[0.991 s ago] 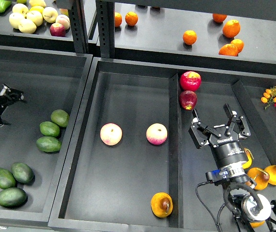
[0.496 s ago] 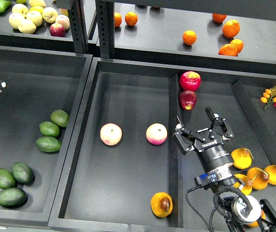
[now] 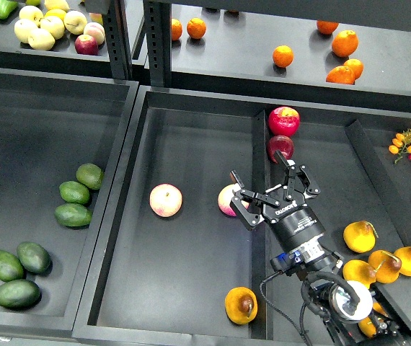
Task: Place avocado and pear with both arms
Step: 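Withdraw the left gripper and move the right gripper into the middle bin, then lower the right gripper onto the yellow-brown pear and close it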
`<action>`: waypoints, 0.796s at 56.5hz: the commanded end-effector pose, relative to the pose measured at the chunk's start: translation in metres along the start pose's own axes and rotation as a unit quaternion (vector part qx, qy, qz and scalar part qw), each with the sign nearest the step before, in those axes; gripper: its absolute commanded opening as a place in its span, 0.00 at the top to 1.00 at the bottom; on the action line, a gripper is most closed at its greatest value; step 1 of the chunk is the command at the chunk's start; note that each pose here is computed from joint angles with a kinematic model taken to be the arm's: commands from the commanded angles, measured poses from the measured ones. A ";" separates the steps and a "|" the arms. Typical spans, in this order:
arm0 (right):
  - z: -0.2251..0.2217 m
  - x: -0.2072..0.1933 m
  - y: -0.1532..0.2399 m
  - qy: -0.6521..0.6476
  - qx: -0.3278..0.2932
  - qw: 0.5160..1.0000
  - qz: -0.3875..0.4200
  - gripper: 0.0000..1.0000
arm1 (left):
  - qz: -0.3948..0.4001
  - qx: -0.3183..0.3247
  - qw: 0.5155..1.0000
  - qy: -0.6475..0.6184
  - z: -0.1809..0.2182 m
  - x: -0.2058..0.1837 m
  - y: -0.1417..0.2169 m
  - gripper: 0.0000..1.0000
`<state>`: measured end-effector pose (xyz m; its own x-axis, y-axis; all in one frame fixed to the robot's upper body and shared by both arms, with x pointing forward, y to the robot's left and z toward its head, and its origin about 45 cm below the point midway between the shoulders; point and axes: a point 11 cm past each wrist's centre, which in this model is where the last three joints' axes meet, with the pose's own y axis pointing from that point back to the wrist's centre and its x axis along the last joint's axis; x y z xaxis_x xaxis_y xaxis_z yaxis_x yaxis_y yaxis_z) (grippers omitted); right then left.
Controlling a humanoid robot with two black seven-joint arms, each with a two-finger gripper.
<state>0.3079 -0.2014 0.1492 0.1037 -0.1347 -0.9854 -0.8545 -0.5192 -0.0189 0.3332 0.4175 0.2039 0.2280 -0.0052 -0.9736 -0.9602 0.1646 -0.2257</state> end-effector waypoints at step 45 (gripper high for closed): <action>0.003 0.040 0.054 0.208 -0.378 0.885 0.175 0.00 | 0.052 0.062 0.995 0.065 -0.130 0.066 0.033 0.03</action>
<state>0.2749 -0.2320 0.1197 0.2076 -0.5980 -0.7742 -0.3481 -0.7848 0.5128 0.2970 0.2999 0.1309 0.1087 -0.1123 -0.9877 -0.9530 0.2709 -0.1357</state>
